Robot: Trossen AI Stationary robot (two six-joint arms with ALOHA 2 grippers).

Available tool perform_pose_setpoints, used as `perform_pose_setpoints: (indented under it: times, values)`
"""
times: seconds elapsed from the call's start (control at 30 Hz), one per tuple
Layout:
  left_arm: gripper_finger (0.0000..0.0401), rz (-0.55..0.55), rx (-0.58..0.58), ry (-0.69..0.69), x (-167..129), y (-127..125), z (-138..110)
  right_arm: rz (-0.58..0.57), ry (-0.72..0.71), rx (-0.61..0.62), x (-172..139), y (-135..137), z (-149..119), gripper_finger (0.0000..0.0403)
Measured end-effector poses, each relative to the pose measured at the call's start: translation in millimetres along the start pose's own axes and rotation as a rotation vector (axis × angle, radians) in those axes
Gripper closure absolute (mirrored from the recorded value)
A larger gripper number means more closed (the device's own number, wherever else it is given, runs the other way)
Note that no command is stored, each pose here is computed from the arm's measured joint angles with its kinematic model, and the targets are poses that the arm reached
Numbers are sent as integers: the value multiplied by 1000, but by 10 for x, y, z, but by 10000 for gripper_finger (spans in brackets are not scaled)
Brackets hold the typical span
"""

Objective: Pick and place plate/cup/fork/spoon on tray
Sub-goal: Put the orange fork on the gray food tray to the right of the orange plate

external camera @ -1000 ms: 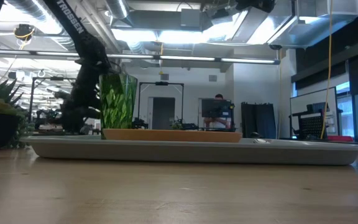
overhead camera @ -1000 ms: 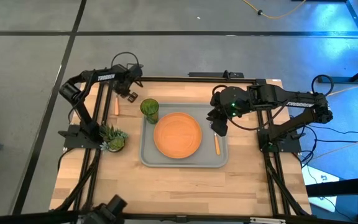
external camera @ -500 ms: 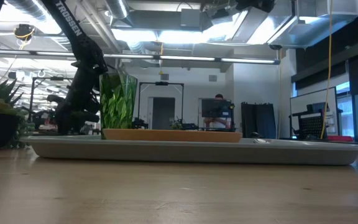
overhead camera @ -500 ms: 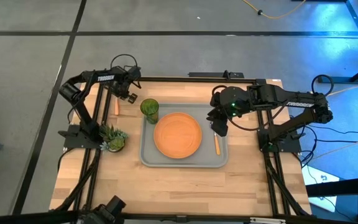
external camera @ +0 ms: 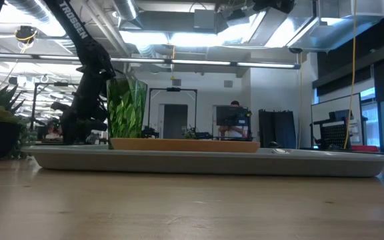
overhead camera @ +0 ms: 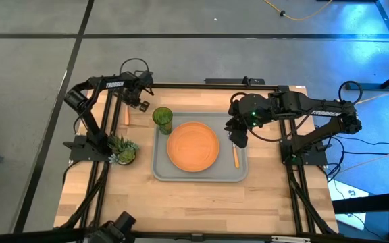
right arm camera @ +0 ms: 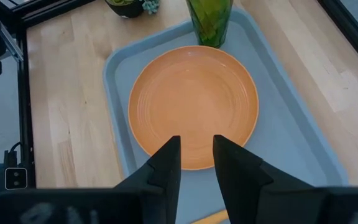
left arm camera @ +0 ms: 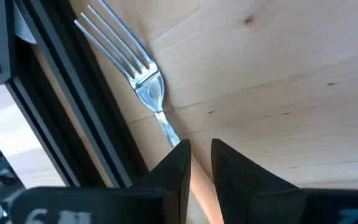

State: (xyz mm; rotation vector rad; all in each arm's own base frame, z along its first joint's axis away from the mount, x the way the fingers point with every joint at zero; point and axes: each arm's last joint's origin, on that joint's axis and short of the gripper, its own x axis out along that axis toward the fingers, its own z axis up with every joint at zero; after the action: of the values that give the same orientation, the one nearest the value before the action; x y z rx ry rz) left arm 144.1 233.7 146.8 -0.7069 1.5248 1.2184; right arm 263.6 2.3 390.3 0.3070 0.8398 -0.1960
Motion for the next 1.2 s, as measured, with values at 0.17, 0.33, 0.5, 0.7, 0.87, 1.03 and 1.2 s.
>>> perform_pose_setpoints:
  times: [0.17, 0.33, 0.5, 0.7, 0.87, 1.03, 1.2]
  values:
    - [344, -9, 160, -1, 8, 15, 8, 0, 0, 0, -1, 0, 0, 304]
    - [344, -16, 254, 11, 8, 14, -4, 0, 0, -1, -1, 0, 0, 304]
    - [344, -22, 114, 5, 18, 35, 12, 0, 0, -1, -1, 0, 0, 304]
    - [344, -26, 50, -11, 19, 34, 30, 0, 0, 0, 0, -1, 0, 304]
    - [345, -31, 43, -14, 24, 45, 38, 0, 0, 0, 0, 0, 0, 304]
    - [373, -41, 78, -13, 24, 41, 37, 0, 1, 0, 0, 0, -1, 304]
    - [397, -48, 102, -12, 19, 28, 33, 0, 0, 0, -1, -1, 0, 304]
